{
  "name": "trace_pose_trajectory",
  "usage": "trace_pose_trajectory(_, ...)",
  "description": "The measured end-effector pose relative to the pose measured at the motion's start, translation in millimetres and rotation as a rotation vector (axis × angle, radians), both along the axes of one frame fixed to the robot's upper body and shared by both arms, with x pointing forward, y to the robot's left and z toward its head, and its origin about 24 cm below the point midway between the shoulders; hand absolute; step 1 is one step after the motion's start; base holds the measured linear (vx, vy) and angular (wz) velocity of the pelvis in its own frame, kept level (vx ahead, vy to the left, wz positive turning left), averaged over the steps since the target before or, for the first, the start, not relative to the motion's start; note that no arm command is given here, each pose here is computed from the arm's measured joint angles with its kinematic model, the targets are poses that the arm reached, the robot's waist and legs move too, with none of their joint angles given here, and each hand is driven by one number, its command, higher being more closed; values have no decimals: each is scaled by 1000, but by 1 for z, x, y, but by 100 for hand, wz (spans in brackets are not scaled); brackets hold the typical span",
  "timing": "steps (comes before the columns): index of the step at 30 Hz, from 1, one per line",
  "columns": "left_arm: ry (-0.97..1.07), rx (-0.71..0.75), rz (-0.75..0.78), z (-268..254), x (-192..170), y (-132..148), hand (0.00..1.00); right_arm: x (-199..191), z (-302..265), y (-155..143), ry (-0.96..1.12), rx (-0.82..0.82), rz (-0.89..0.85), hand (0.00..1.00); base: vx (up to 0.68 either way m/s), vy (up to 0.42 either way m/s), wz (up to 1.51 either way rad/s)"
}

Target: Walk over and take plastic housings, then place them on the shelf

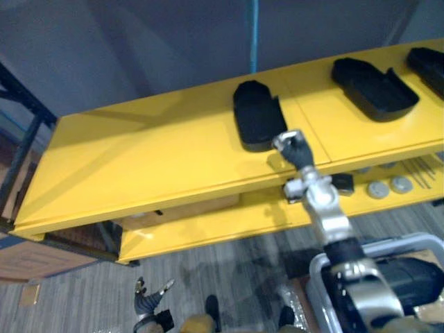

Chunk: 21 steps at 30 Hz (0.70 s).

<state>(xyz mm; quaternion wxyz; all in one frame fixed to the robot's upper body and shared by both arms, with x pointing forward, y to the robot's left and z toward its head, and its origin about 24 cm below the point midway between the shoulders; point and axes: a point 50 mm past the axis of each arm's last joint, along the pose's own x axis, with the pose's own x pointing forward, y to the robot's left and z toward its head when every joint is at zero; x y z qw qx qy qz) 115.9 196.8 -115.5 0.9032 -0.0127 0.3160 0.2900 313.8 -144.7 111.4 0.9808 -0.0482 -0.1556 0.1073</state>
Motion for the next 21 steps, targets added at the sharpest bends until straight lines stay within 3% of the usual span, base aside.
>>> trace_pose_trajectory(1, -5, 2, 2, 1, 2, 0, 0, -14, -3, 0, -4, 14, 6, 100, 8, -30, -46)
trace_pose_trajectory(2, -7, 5, 3, 1, 3, 1, 0, -21, -4, 0, -7, 23, 5, 0, 9, -27, -42)
trace_pose_trajectory(7, -33, 24, 9, 5, 14, 1, 0, -62, -12, -11, -4, 78, -32, 0, -9, -26, -34)
trace_pose_trajectory(17, -31, -27, 97, 3, 15, 4, 0, -119, -77, -31, 289, 209, -217, 0, -15, -7, -13)
trace_pose_trajectory(20, -11, -126, 159, -6, 6, 9, 0, -121, -103, -54, 327, 222, -450, 0, 7, 7, -19)
trace_pose_trajectory(21, -11, -126, 159, -6, 6, 9, 0, -122, -104, -54, 333, 222, -451, 0, 0, 0, 0)
